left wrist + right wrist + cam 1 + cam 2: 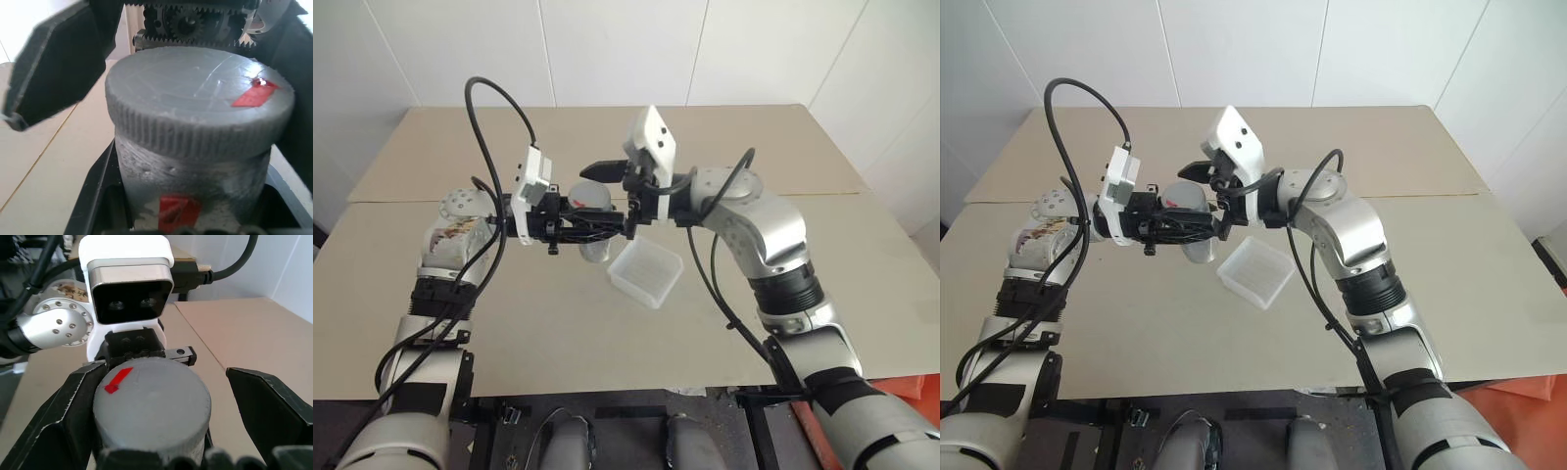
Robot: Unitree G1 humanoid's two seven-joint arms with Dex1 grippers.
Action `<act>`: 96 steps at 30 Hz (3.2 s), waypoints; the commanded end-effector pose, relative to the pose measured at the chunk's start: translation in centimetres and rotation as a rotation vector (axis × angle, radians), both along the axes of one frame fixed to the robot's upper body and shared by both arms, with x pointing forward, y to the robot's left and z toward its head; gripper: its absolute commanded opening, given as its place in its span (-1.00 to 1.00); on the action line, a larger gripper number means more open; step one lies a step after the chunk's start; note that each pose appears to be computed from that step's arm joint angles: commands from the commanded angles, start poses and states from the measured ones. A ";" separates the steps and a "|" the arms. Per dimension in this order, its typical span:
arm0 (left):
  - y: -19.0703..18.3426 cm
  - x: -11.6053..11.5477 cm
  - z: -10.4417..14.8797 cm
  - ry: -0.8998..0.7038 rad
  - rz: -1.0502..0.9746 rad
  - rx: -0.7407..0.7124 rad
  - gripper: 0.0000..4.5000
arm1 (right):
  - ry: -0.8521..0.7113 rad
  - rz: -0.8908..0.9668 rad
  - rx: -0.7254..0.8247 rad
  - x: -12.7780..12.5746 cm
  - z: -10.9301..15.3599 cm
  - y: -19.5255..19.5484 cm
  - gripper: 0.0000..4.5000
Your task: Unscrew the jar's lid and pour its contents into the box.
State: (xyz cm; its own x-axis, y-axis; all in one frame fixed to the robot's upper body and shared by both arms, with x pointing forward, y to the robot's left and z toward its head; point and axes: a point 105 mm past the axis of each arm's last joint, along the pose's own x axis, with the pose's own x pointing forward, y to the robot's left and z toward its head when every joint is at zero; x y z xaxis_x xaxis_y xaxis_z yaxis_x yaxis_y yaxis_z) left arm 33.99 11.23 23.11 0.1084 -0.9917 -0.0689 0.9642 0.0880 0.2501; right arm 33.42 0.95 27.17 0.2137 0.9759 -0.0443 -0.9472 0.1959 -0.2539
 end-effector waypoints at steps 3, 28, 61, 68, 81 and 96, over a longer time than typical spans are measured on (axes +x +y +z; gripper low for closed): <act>0.5 -0.9 1.3 -0.061 -0.033 -0.007 -0.13 | -0.012 -0.066 0.076 2.0 1.8 -4.0 0.98; -0.4 2.0 0.9 -0.055 0.045 -0.007 -0.13 | -0.220 -0.020 0.033 -1.7 3.1 -1.9 0.98; 2.4 0.5 0.9 -0.050 0.023 0.024 -0.13 | -0.111 -0.172 0.050 2.4 1.8 -3.5 0.98; 2.8 0.2 0.9 -0.046 0.035 0.015 -0.13 | -0.114 -0.174 0.047 2.2 1.7 -5.1 0.98; 1.4 1.3 0.6 -0.037 0.077 -0.060 -0.13 | -0.182 -0.021 0.038 -1.7 3.2 -2.9 0.98; 0.3 1.0 1.5 -0.058 0.016 -0.073 -0.13 | -0.153 -0.071 0.028 0.1 2.6 1.1 0.98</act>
